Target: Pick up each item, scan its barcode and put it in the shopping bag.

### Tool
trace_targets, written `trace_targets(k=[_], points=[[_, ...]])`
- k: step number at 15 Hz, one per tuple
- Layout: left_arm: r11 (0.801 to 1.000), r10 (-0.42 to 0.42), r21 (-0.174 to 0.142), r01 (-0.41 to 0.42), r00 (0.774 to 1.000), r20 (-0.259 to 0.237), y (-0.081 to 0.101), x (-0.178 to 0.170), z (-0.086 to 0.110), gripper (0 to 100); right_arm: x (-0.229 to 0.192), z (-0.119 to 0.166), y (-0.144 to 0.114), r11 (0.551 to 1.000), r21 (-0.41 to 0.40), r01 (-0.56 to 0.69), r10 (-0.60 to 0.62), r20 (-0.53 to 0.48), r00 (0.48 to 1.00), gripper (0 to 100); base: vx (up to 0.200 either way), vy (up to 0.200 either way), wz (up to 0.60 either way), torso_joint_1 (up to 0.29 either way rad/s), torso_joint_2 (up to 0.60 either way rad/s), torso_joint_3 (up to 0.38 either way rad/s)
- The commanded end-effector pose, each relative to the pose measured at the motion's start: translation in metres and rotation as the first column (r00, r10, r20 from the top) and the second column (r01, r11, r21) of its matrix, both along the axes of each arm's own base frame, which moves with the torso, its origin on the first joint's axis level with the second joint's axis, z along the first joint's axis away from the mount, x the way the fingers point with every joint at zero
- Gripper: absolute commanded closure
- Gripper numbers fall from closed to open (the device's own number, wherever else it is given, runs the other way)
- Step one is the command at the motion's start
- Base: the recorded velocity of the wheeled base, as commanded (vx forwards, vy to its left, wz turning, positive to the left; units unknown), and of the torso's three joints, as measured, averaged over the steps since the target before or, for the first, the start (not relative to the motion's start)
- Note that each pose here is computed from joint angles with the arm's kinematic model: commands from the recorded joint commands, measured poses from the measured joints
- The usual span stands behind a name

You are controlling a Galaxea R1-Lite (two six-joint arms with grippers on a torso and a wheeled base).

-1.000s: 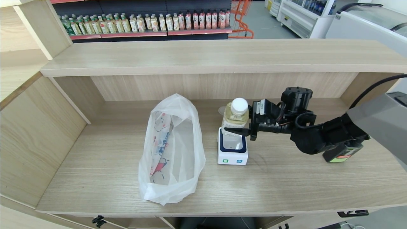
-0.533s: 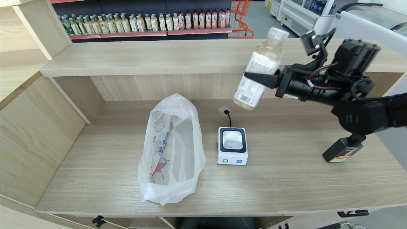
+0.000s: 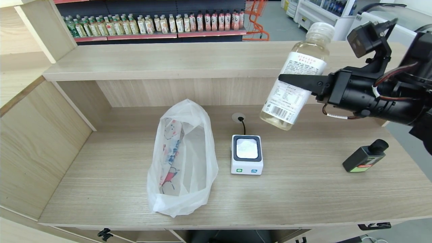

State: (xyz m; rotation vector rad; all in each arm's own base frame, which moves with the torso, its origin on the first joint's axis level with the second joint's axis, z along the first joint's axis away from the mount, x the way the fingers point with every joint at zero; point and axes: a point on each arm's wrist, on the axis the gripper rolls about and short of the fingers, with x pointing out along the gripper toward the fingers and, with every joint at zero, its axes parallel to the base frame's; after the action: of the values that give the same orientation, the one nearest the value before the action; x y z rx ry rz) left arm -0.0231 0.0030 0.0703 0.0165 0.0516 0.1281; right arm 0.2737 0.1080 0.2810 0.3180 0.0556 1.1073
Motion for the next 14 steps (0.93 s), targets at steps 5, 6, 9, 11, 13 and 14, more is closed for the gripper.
trace_targets(k=[5,6,9,11,13,14], points=[[1.0,0.0,-0.002,0.0,1.0,0.001,0.0,0.0,0.0,0,-0.028,0.018,0.009,0.995,0.083,-0.049,0.06,-0.138,0.989,100,0.0,0.2,0.0,0.002,0.0,0.003],[1.0,0.0,-0.001,0.0,1.0,0.0,0.0,0.0,0.0,0,-0.033,0.017,0.028,0.993,0.114,-0.032,0.054,-0.186,0.981,100,0.0,0.2,0.0,0.007,0.0,0.007],[1.0,0.0,-0.001,0.0,1.0,0.0,0.0,0.0,0.0,0,-0.024,-0.009,0.051,0.997,0.06,0.057,-0.035,-0.316,0.948,100,0.0,0.0,0.0,0.0,0.0,0.0],[1.0,0.0,0.001,0.0,1.0,0.0,0.0,0.0,0.0,0,-0.011,-0.031,0.058,0.997,0.018,0.077,-0.065,-0.374,0.925,100,0.0,0.0,0.0,0.0,0.0,0.0],[1.0,0.0,-0.001,0.0,1.0,0.0,0.0,0.0,0.0,0,0.0,-0.05,0.064,0.996,-0.018,0.082,-0.082,-0.416,0.906,100,0.0,0.0,0.0,0.0,0.0,0.0],[1.0,0.0,-0.001,0.0,1.0,0.0,0.0,0.0,0.0,0,0.004,-0.058,0.067,0.996,-0.036,0.079,-0.087,-0.427,0.9,100,0.0,0.0,0.0,0.0,0.0,0.0]])
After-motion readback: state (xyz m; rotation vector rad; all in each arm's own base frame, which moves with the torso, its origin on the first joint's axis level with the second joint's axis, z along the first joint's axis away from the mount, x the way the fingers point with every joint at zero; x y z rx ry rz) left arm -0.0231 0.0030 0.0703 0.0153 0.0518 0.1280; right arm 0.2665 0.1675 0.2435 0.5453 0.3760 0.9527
